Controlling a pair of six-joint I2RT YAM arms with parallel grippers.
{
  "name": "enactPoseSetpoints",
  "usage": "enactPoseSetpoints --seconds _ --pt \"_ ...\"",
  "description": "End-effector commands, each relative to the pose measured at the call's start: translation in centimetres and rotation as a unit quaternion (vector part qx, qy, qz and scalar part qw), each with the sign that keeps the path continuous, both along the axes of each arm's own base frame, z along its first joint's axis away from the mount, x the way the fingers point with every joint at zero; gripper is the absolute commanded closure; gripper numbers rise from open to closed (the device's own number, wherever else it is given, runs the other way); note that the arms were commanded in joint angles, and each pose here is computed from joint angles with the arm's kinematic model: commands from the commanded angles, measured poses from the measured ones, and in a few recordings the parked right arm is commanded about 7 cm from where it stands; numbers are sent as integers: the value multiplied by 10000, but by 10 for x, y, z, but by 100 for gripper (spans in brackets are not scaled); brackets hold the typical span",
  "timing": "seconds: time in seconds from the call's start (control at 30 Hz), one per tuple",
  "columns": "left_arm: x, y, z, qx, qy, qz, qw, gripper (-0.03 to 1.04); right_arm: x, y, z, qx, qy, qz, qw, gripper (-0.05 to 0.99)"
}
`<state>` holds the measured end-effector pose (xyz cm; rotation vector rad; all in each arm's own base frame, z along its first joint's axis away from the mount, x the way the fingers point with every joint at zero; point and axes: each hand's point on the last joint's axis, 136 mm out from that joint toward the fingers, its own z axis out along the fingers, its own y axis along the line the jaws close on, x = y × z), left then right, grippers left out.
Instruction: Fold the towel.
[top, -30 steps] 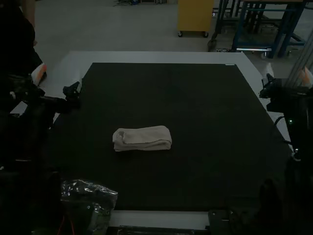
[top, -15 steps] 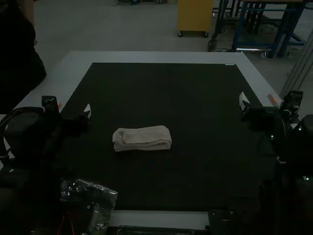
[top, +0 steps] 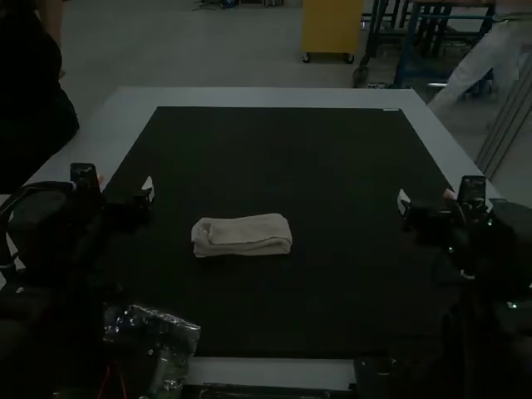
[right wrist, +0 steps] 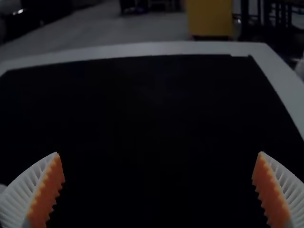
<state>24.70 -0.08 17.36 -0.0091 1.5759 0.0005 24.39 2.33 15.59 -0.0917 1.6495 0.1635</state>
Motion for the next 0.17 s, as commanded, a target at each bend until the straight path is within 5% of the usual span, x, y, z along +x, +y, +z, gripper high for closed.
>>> enactPoseSetpoints --seconds 0.0,0.13 --pt "0 4 1 30 -48 85 9999 4 0 -2 -7 -206 68 -40 9998 2" --pt "0 4 1 30 -48 85 9999 4 0 -2 -7 -206 68 -40 9998 2"
